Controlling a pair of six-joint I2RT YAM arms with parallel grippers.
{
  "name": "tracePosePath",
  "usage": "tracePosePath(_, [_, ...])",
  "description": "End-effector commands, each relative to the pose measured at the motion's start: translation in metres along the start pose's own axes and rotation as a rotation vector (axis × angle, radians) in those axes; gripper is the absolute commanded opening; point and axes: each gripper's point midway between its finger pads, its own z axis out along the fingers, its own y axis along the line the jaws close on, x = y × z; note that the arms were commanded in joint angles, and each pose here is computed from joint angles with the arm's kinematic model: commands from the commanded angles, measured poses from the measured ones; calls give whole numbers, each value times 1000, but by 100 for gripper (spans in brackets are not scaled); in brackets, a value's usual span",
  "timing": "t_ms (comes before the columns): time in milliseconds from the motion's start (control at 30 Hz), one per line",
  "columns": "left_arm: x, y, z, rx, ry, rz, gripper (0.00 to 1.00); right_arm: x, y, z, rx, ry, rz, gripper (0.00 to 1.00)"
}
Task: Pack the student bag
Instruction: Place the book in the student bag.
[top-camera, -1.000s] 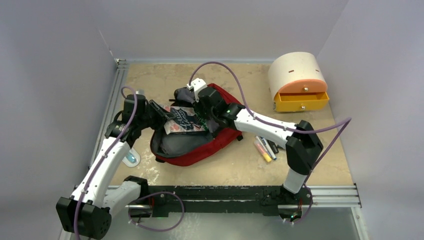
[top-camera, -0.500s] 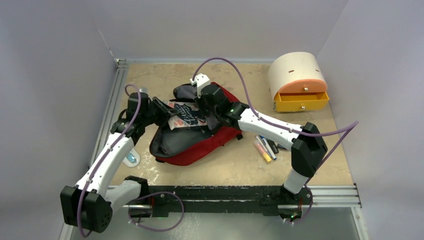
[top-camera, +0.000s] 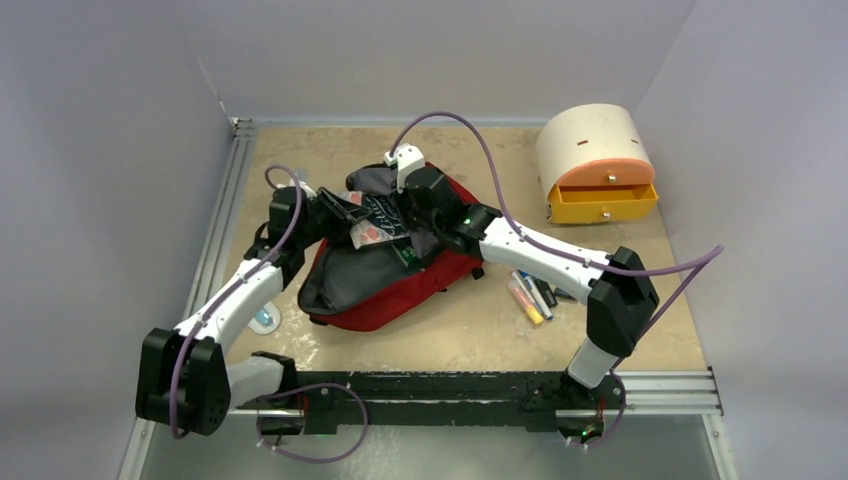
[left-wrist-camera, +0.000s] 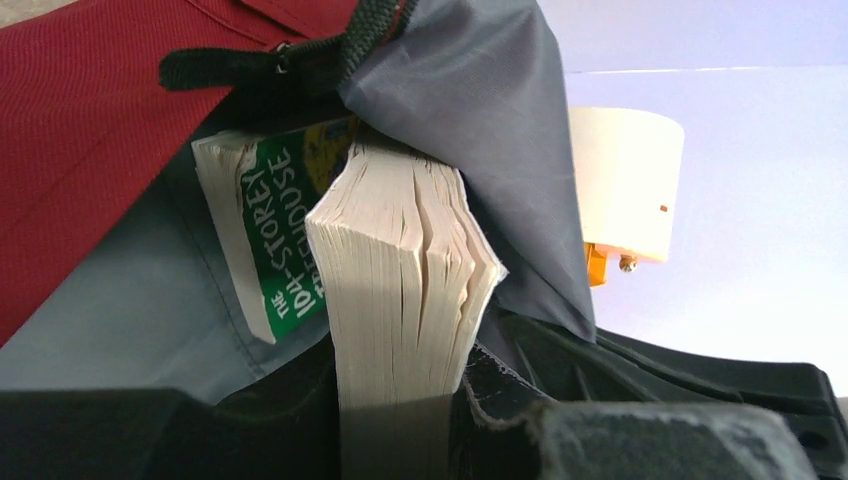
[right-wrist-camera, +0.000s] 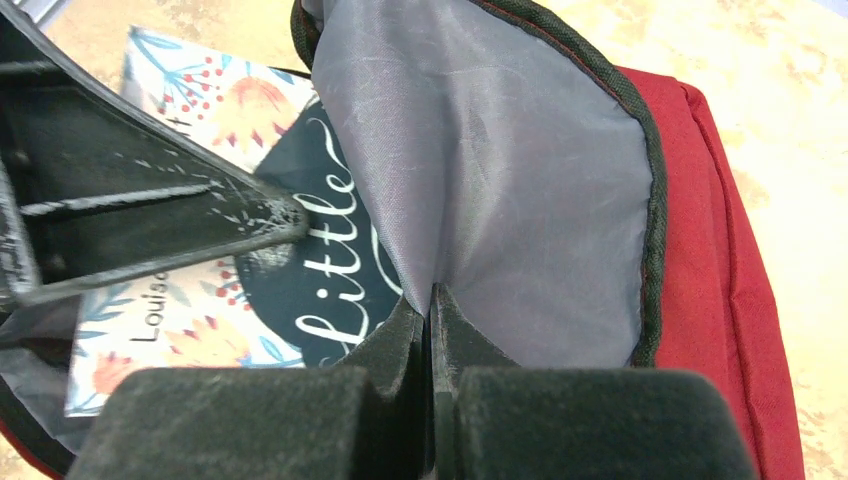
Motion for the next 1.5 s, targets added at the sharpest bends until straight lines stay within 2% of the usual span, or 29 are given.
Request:
tracePosePath(0, [-19, -61, 0, 260, -111, 45, 0, -66, 13, -25, -62, -200, 114, 0])
tracePosePath(133, [-16, -67, 17, 284, -106, 31, 0, -73, 13, -27, -59, -218, 169, 0])
tracePosePath(333, [12, -74, 50, 310, -56, 37, 0, -84, 18, -25, -72, -227, 222, 0])
tracePosePath(567, [17, -75, 79, 326, -89, 46, 0, -86, 19, -23, -74, -229, 248, 0])
tracePosePath(867, [32, -50, 113, 255, -50, 104, 0, -78, 13, -23, -43, -221, 245, 0])
tracePosePath(1033, [37, -39, 119, 203, -20, 157, 34, -77, 11, -24, -38, -225, 244, 0])
tracePosePath(1267, [37, -39, 109, 166, -15, 212, 57, -72, 6, -21, -21, -216, 239, 0])
tracePosePath(1467, [37, -38, 90, 109, 1, 240, 62, -66, -1, -19, 4, -209, 230, 0])
